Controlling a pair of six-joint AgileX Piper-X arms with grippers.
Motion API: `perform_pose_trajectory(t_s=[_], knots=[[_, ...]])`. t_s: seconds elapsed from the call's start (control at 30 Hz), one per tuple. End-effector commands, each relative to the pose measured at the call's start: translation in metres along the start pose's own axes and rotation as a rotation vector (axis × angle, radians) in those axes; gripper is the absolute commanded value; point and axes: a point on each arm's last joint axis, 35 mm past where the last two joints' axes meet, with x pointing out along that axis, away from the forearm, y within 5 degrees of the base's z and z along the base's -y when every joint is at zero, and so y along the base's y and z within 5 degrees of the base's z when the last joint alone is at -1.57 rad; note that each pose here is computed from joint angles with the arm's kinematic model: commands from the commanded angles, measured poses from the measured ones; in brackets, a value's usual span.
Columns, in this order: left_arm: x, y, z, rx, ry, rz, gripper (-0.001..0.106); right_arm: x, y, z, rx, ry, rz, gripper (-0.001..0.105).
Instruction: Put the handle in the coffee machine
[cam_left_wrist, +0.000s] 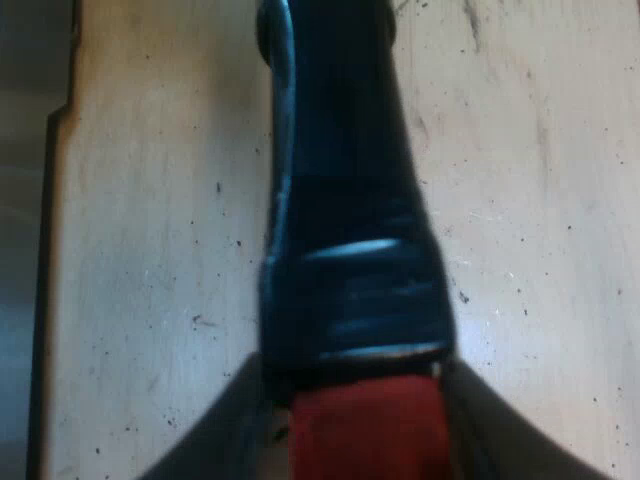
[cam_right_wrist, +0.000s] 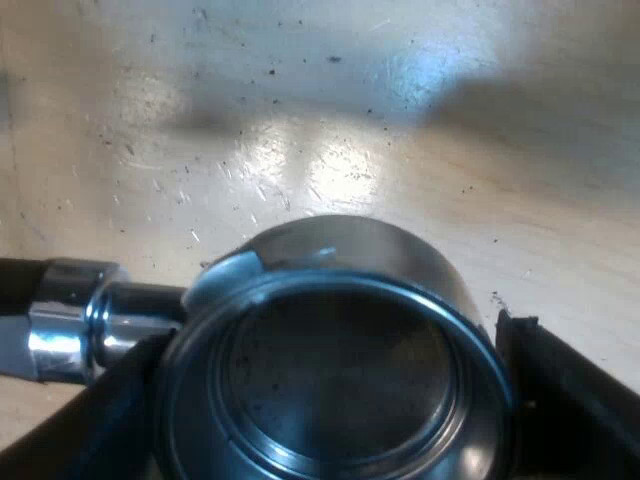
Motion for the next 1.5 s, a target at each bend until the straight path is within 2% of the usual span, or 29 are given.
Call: perform_pose_trajectory(t_s=[0.03,0.1,0.37,0.43,0.53,0.6,0.7,0.9,1.03,1.1,1.23,1.33,1.43,1.5], knots=[[-0.001,0.001,0.002,0.002,-0.006,0.009,0.005,-0.008,0.002,0.003,-0.005,-0.033,0.033,0.0],[-0.001,0.001,0.002,0.004,-0.006,0.009,0.0,-0.008,0.002,0.003,-0.005,-0.033,0.033,0.0],[-0.001,0.001,0.002,0.006,-0.007,0.007,0.0,-0.008,0.002,0.003,-0.005,-0.033,0.033,0.0],[-0.001,0.001,0.002,0.008,-0.007,0.007,0.0,-0.009,0.003,0.002,-0.016,-0.027,0.054,0.005],[-0.001,0.001,0.002,0.008,-0.012,0.001,0.0,-0.009,0.004,0.002,-0.03,-0.016,0.094,0.027],[-0.001,0.001,0.002,0.008,-0.018,-0.009,0.0,-0.009,0.004,0.002,-0.03,-0.018,0.085,0.048],[-0.001,0.001,0.002,0.008,-0.018,-0.009,0.0,-0.009,0.003,0.003,-0.031,-0.032,0.049,0.066],[-0.002,0.0,0.0,-0.001,-0.01,-0.013,0.0,-0.021,0.004,0.012,-0.044,-0.109,-0.042,0.068],[-0.007,0.001,0.0,-0.008,-0.021,-0.004,0.0,-0.036,0.01,0.021,-0.087,-0.161,-0.033,0.079],[-0.014,0.003,-0.004,-0.034,-0.036,-0.003,0.0,-0.043,0.014,0.025,-0.102,-0.187,-0.026,0.082],[-0.024,0.006,-0.012,-0.092,-0.033,0.002,0.0,-0.05,0.024,0.027,-0.136,-0.218,-0.049,0.082],[-0.032,0.01,-0.02,-0.127,-0.022,0.018,0.0,-0.048,0.04,0.021,-0.2,-0.239,-0.112,0.082],[-0.044,0.018,-0.034,-0.208,-0.016,0.053,0.0,-0.045,0.06,0.014,-0.276,-0.286,-0.209,0.082],[-0.051,0.022,-0.041,-0.256,-0.025,0.06,0.0,-0.044,0.072,0.011,-0.311,-0.325,-0.223,0.082]])
